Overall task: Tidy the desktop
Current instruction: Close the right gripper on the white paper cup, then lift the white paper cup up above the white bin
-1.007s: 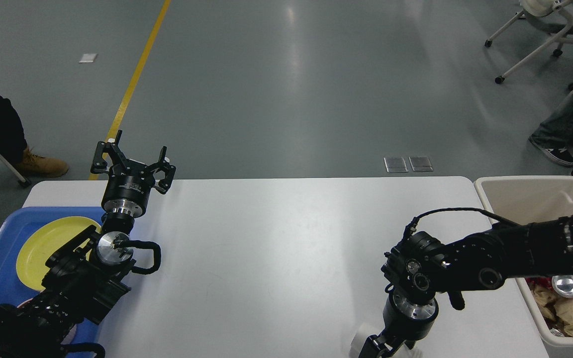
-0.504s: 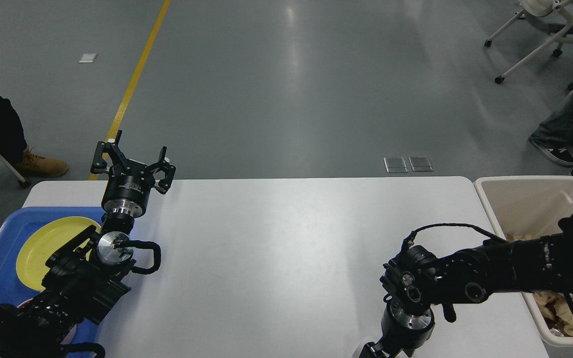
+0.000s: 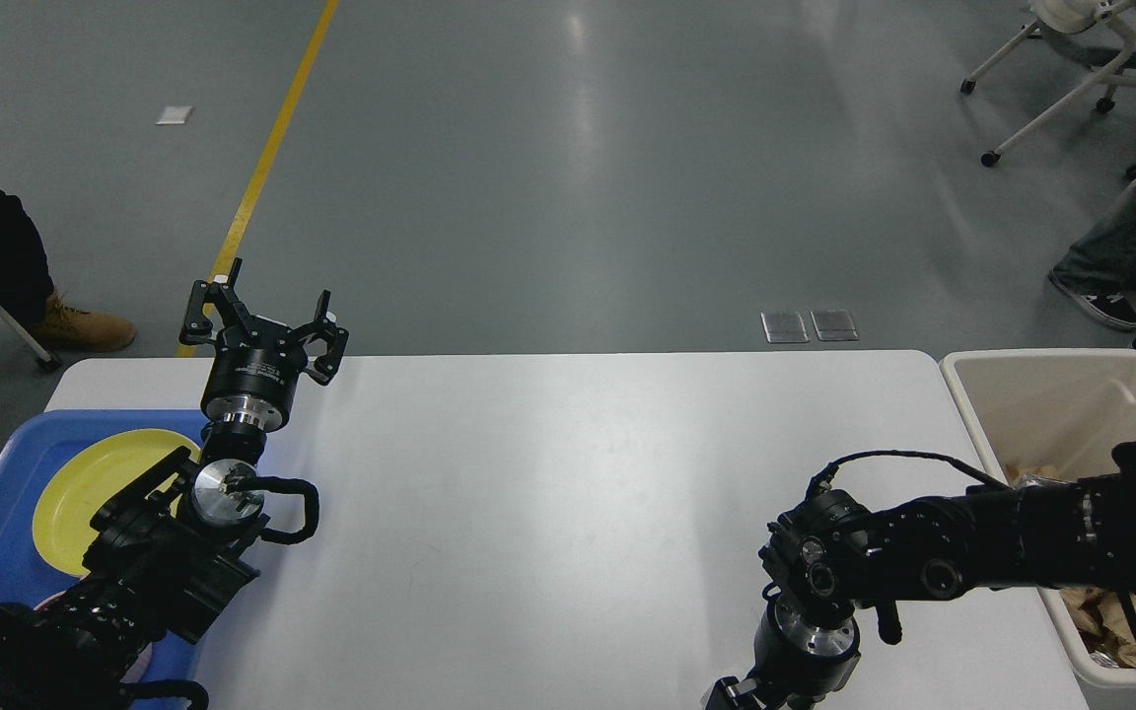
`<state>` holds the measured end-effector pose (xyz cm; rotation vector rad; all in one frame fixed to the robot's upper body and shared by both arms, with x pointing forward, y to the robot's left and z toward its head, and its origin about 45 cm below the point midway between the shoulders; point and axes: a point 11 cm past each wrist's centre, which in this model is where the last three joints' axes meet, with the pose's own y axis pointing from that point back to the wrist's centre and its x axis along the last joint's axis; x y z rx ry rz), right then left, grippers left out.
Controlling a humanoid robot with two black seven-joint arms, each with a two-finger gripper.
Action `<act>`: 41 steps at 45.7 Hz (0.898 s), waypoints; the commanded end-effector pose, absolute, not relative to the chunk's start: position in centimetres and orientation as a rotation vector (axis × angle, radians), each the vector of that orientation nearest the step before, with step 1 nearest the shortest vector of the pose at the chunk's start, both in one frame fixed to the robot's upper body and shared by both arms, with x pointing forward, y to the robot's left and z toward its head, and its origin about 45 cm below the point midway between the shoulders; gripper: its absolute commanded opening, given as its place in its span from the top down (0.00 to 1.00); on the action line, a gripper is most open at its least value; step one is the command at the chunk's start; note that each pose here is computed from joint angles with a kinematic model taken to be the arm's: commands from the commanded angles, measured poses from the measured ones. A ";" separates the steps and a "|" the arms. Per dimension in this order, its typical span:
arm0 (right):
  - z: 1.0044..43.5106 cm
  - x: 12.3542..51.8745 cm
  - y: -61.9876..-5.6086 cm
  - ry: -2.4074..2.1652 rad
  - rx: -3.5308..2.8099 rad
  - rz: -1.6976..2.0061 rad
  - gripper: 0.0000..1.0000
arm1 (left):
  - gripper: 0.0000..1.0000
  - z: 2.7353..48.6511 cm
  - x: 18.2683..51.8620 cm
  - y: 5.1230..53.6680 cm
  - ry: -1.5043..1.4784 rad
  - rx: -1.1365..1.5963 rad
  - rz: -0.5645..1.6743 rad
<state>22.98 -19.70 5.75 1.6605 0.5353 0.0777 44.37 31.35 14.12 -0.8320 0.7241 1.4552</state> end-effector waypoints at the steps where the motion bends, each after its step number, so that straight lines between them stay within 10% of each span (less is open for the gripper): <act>1: 5.7 22.8 -19.9 0.545 1.643 0.073 0.88 | 0.04 14.1 44.4 31.4 0.724 -0.832 1.455; 3: 5.7 22.8 -20.0 0.551 1.635 0.071 1.00 | 0.04 14.1 44.4 31.3 0.724 -0.831 1.455; 23: 8.1 24.7 -20.8 0.520 1.611 0.019 1.00 | 0.04 14.1 44.4 31.4 0.724 -0.832 1.455; 41: 21.9 34.2 -28.1 0.286 1.462 -0.001 1.00 | 0.04 14.1 44.4 31.3 0.724 -0.831 1.455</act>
